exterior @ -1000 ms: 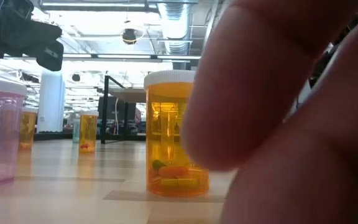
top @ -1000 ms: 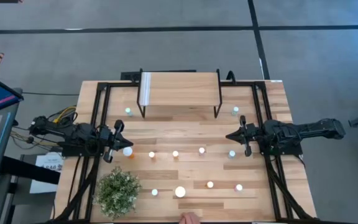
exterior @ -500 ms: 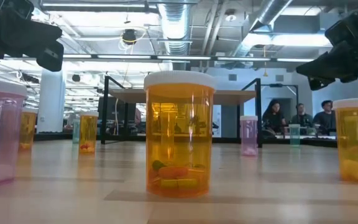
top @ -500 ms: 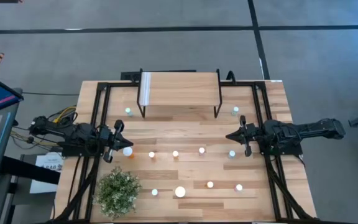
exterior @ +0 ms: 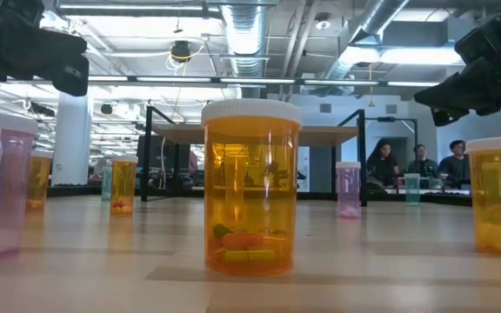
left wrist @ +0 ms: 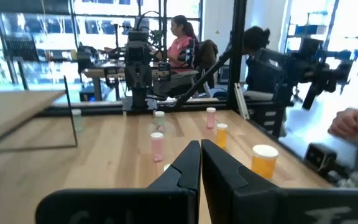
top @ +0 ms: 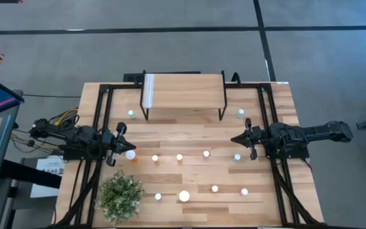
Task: Pick and place medicine bottles onto shelf by color
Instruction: Put the top right blue bottle on the shelf
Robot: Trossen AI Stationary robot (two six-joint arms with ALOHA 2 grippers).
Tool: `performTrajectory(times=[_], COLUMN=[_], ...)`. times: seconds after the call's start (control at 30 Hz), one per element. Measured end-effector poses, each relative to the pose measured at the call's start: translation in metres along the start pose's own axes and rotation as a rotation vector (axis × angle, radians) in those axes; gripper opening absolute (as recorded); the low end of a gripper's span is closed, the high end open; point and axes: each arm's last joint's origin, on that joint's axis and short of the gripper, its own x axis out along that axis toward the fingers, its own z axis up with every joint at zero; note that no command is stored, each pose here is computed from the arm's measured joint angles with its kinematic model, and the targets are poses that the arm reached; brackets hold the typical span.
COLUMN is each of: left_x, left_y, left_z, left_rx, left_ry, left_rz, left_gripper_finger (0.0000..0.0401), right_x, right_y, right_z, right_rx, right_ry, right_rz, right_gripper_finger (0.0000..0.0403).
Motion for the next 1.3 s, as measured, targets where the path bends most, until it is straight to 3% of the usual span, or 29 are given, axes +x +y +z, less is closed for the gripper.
performTrajectory(times=[1.13, 1.3], left_x=[0.0000, -0.0001], left_y=[0.0001, 0.0021], left_z=[0.0000, 0.0020], left_rx=[0.031, 0.000], left_ry=[0.000, -0.019], left_rz=[0.002, 0.073], left_gripper_finger=[0.0000, 0.0000], right_x=[0.0000, 0.0000], right_y=[0.0000, 0.0000], right_z=[0.0000, 0.0001], right_rx=[-0.008, -0.008], right_ry=[0.000, -0.002], right_rz=[-0.001, 0.000], right_gripper_finger=[0.0027, 0.0027])
